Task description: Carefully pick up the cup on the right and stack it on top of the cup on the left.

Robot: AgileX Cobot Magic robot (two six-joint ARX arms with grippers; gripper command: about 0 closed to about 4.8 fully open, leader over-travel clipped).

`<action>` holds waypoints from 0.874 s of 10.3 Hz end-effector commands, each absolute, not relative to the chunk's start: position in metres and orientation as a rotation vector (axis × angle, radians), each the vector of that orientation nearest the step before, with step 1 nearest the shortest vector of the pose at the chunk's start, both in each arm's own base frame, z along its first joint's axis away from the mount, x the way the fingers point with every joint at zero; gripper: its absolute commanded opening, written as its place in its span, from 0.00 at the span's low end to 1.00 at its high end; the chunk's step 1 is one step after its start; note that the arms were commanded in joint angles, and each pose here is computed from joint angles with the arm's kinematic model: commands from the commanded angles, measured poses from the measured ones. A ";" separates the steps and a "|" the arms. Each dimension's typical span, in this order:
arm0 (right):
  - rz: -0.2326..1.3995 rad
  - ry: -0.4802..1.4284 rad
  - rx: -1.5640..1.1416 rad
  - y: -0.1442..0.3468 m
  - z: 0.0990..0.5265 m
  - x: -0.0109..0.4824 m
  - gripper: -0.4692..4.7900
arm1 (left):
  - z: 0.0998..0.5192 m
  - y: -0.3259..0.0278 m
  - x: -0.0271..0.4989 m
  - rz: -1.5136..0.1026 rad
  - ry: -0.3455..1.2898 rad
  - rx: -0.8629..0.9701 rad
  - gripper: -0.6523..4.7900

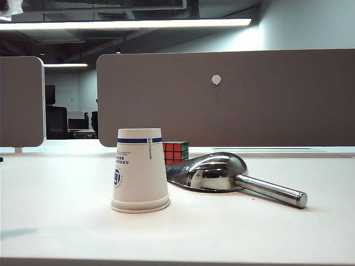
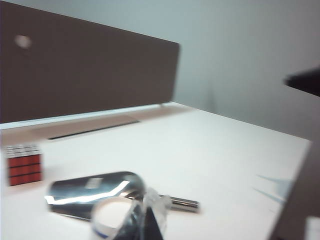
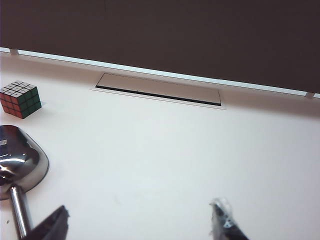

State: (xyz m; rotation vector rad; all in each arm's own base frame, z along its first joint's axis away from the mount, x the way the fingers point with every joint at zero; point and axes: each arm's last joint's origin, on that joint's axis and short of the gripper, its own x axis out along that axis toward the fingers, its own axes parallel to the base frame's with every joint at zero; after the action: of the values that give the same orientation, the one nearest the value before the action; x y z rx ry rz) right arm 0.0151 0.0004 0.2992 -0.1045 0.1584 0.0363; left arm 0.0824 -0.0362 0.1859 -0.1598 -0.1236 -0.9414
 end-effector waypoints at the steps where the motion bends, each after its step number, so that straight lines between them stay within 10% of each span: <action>1: 0.034 0.160 -0.105 0.000 0.290 0.004 0.78 | 0.188 -0.033 0.086 -0.776 -0.153 -0.183 0.11; 9: 0.131 0.105 -0.105 0.004 0.266 0.036 0.58 | 0.184 -0.031 0.088 -0.693 -0.120 -0.198 0.11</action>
State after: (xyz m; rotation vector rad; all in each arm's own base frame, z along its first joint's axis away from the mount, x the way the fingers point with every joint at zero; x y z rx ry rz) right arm 0.0337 0.0035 0.2668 -0.1030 0.1225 0.1218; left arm 0.0882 -0.0314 0.1832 -0.1999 -0.1173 -0.6952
